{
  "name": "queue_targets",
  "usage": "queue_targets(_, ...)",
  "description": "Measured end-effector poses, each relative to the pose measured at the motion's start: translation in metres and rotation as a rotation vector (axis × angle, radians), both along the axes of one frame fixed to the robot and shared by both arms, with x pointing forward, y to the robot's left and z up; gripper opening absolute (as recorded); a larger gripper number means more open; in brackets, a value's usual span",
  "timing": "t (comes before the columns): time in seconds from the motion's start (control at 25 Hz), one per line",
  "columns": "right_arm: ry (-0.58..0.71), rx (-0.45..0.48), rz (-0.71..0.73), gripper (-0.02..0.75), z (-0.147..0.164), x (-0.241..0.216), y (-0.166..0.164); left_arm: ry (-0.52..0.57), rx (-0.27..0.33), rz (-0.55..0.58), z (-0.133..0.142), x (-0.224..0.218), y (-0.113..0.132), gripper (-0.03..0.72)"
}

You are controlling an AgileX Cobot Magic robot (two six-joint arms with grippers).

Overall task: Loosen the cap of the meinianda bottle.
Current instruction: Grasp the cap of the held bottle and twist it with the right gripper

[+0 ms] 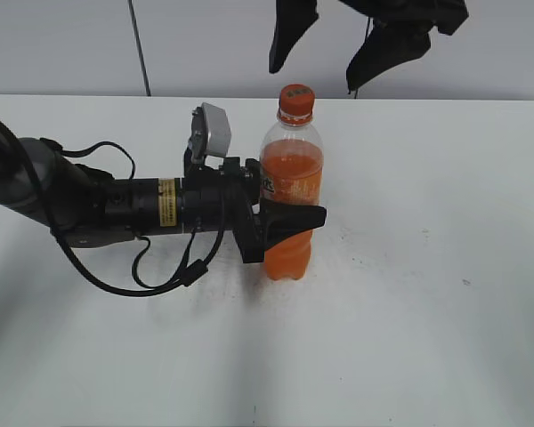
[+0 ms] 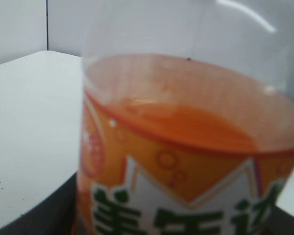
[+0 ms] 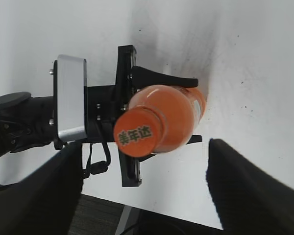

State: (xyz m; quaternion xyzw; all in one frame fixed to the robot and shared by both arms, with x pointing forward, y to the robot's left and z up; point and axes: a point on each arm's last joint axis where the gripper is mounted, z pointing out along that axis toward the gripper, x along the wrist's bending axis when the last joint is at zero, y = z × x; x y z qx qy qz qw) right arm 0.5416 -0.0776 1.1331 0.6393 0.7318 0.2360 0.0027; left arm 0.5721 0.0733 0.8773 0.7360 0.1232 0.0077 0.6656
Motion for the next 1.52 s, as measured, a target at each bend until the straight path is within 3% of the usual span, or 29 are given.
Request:
queue_targets(0.64, 0.024, -0.007, 0.001, 0.583, -0.025, 0.015, 0.015, 0.000, 0.000, 0.000, 0.000, 0.000, 0.000, 0.426)
queue_targets(0.84, 0.012, 0.002, 0.000, 0.545, -0.024, 0.016, 0.016, 0.000, 0.000, 0.000, 0.000, 0.000, 0.000, 0.426)
queue_targets(1.24, 0.081, -0.046, 0.008, 0.533, -0.039, 0.017, 0.017, 0.000, 0.000, 0.000, 0.000, 0.000, 0.000, 0.426)
queue_targets(1.52, 0.081, -0.046, 0.008, 0.435, -0.038, 0.017, 0.017, 0.000, 0.000, 0.000, 0.000, 0.000, 0.000, 0.426)
